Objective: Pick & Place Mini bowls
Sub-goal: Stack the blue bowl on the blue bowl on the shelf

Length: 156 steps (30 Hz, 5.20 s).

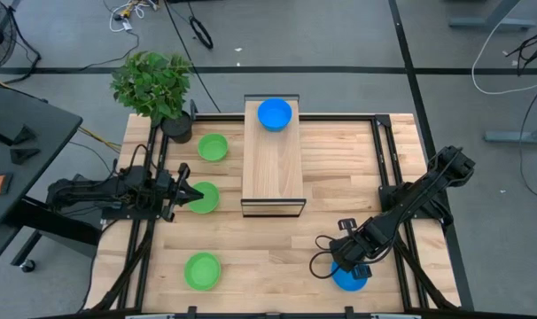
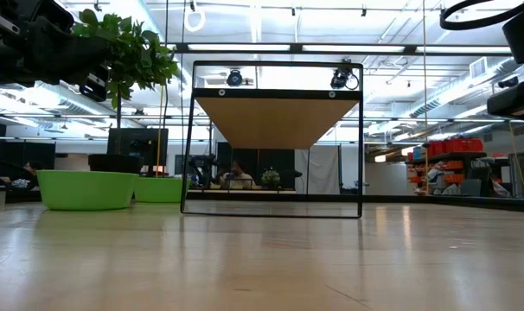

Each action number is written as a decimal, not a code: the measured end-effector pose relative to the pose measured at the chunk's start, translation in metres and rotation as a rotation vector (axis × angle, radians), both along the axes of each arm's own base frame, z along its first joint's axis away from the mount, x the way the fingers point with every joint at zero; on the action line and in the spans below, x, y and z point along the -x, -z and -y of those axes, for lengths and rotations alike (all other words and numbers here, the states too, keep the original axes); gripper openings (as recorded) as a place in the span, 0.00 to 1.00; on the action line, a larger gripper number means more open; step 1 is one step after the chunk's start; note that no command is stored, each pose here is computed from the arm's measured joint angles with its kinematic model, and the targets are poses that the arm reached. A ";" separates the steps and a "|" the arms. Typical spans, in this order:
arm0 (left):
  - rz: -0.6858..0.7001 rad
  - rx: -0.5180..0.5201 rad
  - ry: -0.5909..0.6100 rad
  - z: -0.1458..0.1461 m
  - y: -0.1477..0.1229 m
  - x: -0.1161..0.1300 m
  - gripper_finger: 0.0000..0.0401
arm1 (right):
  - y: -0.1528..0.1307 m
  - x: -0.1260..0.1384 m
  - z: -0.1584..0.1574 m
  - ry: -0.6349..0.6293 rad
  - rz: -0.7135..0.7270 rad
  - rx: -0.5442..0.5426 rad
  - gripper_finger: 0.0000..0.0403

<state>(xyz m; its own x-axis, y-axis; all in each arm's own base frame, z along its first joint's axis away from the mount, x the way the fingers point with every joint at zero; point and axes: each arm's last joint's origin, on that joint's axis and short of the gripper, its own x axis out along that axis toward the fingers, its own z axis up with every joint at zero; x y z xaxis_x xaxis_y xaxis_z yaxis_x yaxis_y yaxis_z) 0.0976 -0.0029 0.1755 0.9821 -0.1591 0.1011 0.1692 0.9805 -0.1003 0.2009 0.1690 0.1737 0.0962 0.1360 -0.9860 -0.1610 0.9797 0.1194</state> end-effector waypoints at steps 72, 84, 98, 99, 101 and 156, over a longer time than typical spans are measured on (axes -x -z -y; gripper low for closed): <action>0.000 0.000 0.000 0.000 0.000 0.000 0.07 | -0.247 -0.073 0.294 1.094 0.783 -0.546 0.00; 0.000 0.000 0.000 0.000 0.000 0.000 0.07 | -0.256 -0.071 0.323 1.233 0.829 -0.497 0.00; 0.000 0.000 0.000 0.000 0.000 0.000 0.07 | -0.275 -0.094 0.377 1.336 0.828 -0.460 0.00; 0.000 0.000 0.000 0.000 0.000 0.000 0.07 | -0.273 -0.097 0.381 1.344 0.823 -0.458 0.00; 0.000 0.000 0.000 0.000 0.000 0.000 0.07 | -0.269 -0.100 0.388 1.360 0.807 -0.454 0.00; 0.000 0.000 0.000 0.000 0.000 0.000 0.07 | -0.174 -0.114 0.431 1.347 0.320 -0.298 0.12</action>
